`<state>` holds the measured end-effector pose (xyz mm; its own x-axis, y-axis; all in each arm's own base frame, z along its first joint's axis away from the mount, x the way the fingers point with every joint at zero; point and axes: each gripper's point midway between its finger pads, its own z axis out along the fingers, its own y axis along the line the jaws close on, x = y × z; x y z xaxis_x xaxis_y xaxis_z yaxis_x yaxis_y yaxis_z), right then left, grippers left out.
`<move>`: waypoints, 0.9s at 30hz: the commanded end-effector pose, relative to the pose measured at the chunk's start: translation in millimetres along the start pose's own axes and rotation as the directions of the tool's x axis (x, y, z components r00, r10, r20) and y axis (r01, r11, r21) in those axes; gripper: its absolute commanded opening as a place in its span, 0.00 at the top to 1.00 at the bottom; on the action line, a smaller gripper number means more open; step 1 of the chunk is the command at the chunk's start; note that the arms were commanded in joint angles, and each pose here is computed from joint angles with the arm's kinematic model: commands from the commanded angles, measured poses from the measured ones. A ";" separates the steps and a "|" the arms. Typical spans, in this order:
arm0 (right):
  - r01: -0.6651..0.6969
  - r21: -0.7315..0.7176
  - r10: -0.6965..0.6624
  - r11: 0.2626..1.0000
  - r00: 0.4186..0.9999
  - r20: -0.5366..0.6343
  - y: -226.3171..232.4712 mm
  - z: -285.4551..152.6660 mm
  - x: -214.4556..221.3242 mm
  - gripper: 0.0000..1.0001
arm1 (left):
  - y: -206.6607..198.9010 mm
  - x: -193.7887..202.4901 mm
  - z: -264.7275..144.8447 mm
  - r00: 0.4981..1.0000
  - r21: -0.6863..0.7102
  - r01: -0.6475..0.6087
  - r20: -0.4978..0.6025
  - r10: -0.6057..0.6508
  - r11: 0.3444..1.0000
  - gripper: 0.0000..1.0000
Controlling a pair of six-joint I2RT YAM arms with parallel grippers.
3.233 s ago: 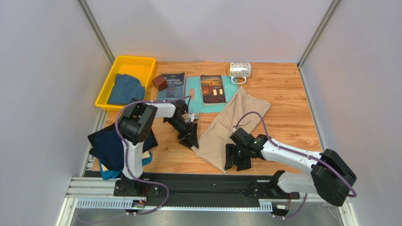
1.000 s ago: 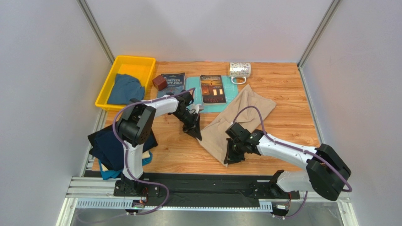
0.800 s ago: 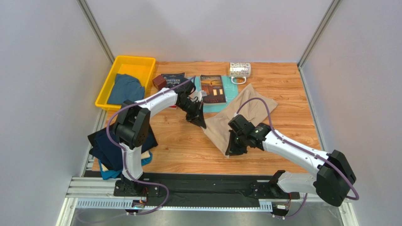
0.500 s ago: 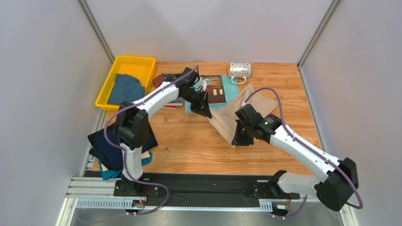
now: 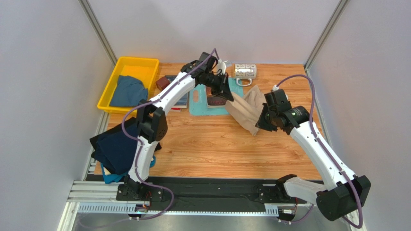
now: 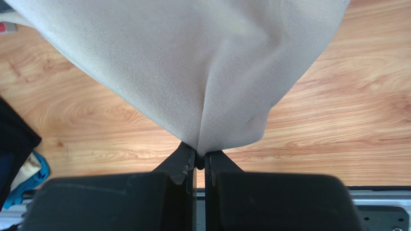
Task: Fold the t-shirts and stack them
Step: Fold the tshirt
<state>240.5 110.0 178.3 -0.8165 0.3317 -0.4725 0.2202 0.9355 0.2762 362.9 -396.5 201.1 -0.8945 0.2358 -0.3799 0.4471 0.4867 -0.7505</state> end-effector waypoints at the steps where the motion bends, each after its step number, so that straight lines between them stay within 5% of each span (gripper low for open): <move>1: 0.048 0.132 -0.052 0.990 0.998 0.027 -32.6 -7.5 -16.2 1.00 | 8.0 -32.2 17.9 0.995 0.011 -0.066 0.072 0.065 0.998 1.00; 10: 0.034 0.102 -0.034 0.994 0.999 0.003 -26.1 7.1 -24.3 1.00 | -8.9 -26.3 52.2 0.988 0.097 -0.146 0.069 0.139 0.985 1.00; 20: 0.029 -0.169 -0.037 0.985 0.998 -0.044 25.7 15.7 -20.1 1.00 | -6.8 20.5 1.0 0.989 -0.035 -0.133 0.063 0.135 0.991 1.00; 27: -0.018 -0.217 -0.023 0.976 0.982 -0.186 18.8 32.8 36.1 1.00 | 15.5 83.5 -23.9 0.997 -0.155 -0.061 -0.060 0.052 0.986 1.00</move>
<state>249.0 126.0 148.8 -0.8855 0.2887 -0.3639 0.1452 0.9161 0.3737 320.9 -372.0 163.2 -0.8785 0.2734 -0.3918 0.4762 0.5669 -0.6722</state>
